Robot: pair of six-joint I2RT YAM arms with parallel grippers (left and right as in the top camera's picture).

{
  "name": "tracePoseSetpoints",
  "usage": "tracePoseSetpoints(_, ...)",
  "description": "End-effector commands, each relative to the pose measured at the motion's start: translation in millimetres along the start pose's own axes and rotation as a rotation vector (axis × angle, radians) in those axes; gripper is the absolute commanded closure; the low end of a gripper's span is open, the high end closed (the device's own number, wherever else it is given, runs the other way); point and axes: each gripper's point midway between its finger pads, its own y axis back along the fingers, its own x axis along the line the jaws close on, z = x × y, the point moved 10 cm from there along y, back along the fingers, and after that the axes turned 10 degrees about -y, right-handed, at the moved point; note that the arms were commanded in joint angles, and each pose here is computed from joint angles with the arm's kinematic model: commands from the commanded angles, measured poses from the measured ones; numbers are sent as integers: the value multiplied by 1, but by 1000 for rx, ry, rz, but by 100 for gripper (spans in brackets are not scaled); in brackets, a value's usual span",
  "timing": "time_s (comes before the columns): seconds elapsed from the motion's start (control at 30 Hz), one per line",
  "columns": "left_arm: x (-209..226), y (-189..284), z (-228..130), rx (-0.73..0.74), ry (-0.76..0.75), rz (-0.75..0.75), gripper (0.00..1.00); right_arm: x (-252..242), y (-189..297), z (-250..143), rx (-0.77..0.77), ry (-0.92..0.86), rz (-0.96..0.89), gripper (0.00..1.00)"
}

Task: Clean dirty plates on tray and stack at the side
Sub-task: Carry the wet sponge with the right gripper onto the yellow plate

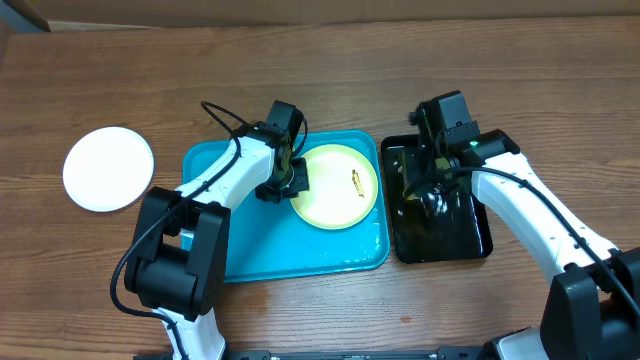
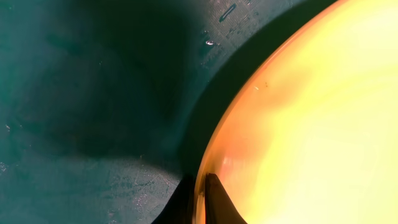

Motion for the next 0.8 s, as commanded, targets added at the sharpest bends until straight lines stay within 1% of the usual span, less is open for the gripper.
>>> tracePoseSetpoints(0.0,4,-17,-10,77,6,14,94,-15,-2,2,-69,-132,-176,97)
tracePoseSetpoints(0.1,1,-17,-10,85,8,-19,93,-14,-2,2,-68,-146,-175,96)
tracePoseSetpoints(0.17,1,-17,-11,86,8,-21,93,-11,-2,0,-46,-144,-131,96)
tracePoseSetpoints(0.2,1,-17,-11,85,8,-17,93,-3,-3,-1,-4,-107,-25,96)
tracePoseSetpoints(0.3,1,-17,-10,84,8,-17,94,11,-2,-1,34,-50,146,96)
tracePoseSetpoints(0.37,2,-17,-11,88,9,-16,95,19,-1,2,30,-41,238,96)
tracePoseSetpoints(0.43,4,-17,-12,101,27,-11,95,26,0,5,9,-24,289,96)
tracePoseSetpoints(0.53,12,-16,-13,121,89,-2,96,41,1,8,-36,19,330,96)
tracePoseSetpoints(0.63,19,-15,-12,126,119,0,96,62,1,6,-75,71,369,96)
tracePoseSetpoints(0.67,21,-15,-12,129,126,-1,96,68,1,4,-88,81,365,96)
tracePoseSetpoints(0.77,25,-14,-14,146,141,0,96,91,-4,-5,-167,111,274,96)
